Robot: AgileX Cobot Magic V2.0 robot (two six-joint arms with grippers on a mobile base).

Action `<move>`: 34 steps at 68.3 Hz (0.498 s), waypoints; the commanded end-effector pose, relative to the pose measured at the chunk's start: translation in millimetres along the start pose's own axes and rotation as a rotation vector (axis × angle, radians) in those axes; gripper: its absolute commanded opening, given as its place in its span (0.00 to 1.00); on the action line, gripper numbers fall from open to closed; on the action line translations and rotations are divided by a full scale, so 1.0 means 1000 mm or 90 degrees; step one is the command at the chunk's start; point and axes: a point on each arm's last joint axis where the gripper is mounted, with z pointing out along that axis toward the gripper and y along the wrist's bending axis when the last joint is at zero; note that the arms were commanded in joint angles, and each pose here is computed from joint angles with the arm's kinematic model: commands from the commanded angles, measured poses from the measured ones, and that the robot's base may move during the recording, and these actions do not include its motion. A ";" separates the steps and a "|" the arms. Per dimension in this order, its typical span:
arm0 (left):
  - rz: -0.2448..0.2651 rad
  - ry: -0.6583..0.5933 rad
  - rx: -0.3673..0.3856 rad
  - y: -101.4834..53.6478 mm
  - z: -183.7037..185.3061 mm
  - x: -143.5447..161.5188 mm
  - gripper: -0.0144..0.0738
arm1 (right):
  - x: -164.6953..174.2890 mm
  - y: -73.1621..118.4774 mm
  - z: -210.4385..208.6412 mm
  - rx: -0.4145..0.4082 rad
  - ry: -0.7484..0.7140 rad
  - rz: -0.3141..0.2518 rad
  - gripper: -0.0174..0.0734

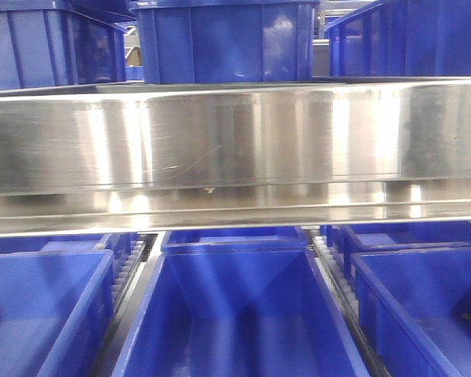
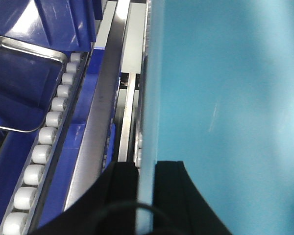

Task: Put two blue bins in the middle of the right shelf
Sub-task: 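Back the base away from the shelf holding the cyan bin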

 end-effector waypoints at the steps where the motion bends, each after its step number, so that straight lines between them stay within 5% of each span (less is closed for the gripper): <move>1: -0.004 -0.075 0.021 0.003 -0.011 -0.013 0.04 | -0.012 -0.001 -0.016 -0.029 -0.079 0.002 0.01; 34: -0.004 -0.075 0.021 0.003 -0.011 -0.013 0.04 | -0.012 -0.001 -0.016 -0.029 -0.079 0.002 0.01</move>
